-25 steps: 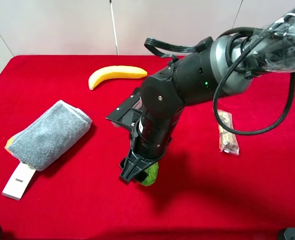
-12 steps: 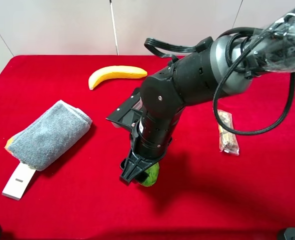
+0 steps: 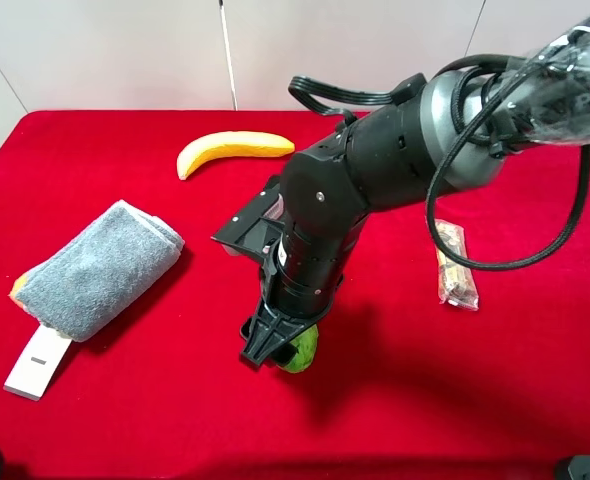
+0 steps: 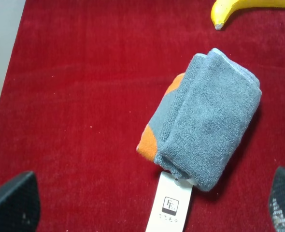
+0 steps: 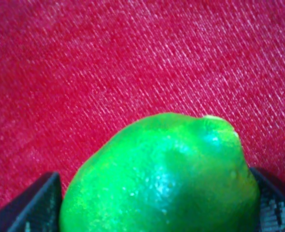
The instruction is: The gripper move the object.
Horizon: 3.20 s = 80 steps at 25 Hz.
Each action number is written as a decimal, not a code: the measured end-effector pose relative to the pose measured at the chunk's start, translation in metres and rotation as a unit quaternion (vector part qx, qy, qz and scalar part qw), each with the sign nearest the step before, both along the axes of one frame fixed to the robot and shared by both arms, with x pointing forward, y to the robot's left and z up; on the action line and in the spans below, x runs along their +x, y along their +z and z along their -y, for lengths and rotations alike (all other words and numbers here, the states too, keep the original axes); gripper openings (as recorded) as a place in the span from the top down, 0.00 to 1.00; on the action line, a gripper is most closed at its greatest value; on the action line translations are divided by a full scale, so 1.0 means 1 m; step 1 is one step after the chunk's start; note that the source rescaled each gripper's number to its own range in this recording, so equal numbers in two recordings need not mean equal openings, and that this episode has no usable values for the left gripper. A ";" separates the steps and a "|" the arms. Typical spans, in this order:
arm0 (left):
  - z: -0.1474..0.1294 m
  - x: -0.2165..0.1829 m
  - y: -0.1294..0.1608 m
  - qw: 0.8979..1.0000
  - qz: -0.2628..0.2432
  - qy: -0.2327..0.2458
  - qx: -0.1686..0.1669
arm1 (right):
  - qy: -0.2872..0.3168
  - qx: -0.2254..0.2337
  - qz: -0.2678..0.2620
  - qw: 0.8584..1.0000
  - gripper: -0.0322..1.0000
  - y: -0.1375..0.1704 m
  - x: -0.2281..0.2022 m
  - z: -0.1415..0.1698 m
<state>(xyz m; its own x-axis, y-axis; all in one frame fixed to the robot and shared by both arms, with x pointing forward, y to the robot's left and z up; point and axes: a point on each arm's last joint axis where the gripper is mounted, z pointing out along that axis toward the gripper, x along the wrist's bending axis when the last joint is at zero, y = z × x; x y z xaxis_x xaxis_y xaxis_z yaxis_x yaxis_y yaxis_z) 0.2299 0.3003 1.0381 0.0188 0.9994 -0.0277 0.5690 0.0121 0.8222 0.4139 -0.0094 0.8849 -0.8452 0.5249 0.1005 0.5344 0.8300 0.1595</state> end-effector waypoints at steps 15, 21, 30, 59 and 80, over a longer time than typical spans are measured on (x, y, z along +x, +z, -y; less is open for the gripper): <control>0.000 0.000 0.000 1.000 0.000 0.000 0.000 | 0.047 0.029 0.047 0.997 0.03 0.017 0.004 -0.002; 0.000 0.000 0.000 1.000 0.000 0.000 0.000 | 0.048 0.035 0.052 0.997 0.00 0.023 0.004 -0.002; 0.000 0.000 0.000 1.000 0.000 0.000 0.000 | 0.049 0.064 0.080 0.993 0.00 0.063 0.001 0.005; 0.000 0.000 0.000 1.000 0.000 0.000 0.000 | 0.053 -0.020 0.060 0.997 0.00 0.135 -0.069 0.124; 0.000 0.000 0.000 1.000 0.000 0.000 0.000 | -0.064 0.131 0.130 0.981 0.00 0.156 -0.135 0.228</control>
<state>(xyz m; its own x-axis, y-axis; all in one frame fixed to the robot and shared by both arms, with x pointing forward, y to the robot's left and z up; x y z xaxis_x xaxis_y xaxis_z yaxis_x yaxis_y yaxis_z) 0.2299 0.3003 1.0381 0.0188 0.9994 -0.0277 0.5690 0.0121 0.8222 0.2788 -0.2375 1.0405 -0.7894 0.6129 0.0350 0.5440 0.6719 0.5026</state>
